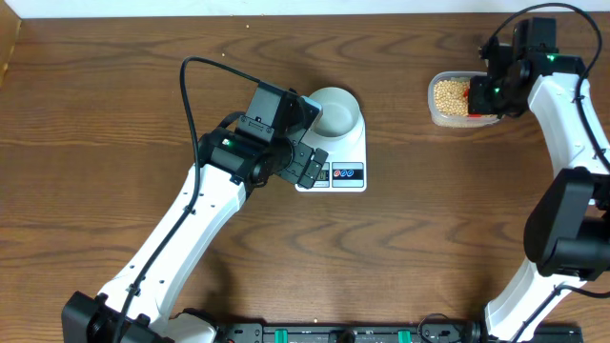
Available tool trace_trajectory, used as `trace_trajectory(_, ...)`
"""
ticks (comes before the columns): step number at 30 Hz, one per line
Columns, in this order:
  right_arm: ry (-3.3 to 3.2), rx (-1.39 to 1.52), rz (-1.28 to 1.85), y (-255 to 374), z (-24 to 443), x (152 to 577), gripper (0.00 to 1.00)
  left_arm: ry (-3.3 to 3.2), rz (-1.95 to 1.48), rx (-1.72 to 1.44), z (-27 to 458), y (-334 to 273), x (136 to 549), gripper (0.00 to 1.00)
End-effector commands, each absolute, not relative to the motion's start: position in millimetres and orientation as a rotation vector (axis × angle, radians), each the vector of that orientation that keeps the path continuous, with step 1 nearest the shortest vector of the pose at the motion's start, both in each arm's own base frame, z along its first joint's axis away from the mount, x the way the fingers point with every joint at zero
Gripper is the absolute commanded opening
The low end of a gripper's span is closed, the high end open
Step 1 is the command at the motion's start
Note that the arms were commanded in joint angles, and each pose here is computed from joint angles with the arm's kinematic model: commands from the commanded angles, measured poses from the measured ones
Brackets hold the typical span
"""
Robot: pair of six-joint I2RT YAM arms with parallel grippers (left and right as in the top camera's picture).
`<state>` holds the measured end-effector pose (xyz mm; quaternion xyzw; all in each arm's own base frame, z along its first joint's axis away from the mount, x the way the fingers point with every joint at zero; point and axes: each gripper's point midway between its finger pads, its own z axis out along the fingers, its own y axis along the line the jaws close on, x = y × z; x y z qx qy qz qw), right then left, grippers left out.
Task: Scoop item into bowl and weigh 50g on scale
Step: 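Dip the red scoop into the soybean tub with the right gripper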
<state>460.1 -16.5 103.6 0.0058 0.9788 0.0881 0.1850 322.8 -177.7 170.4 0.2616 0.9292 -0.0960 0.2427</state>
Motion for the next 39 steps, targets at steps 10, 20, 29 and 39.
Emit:
trace_trajectory(10, 2.727, 0.17, 0.556, -6.8, 100.9, 459.5, 0.01, 2.545, -0.26, 0.72, 168.3, -176.7, 323.3, 0.98)
trace_trajectory(20, 2.732, 0.194, 0.717, 1.2, 80.9, 461.2, 0.01, 2.546, -0.26, 0.72, 168.3, -176.7, 323.2, 0.98)
trace_trajectory(29, 2.692, 0.269, 0.758, -21.0, 84.5, 461.9, 0.01, 2.546, -0.26, 0.72, 168.3, -176.7, 323.2, 0.98)
trace_trajectory(39, 2.672, 0.304, 0.805, -28.8, 85.3, 459.3, 0.01, 2.546, -0.26, 0.72, 168.3, -176.7, 323.2, 0.98)
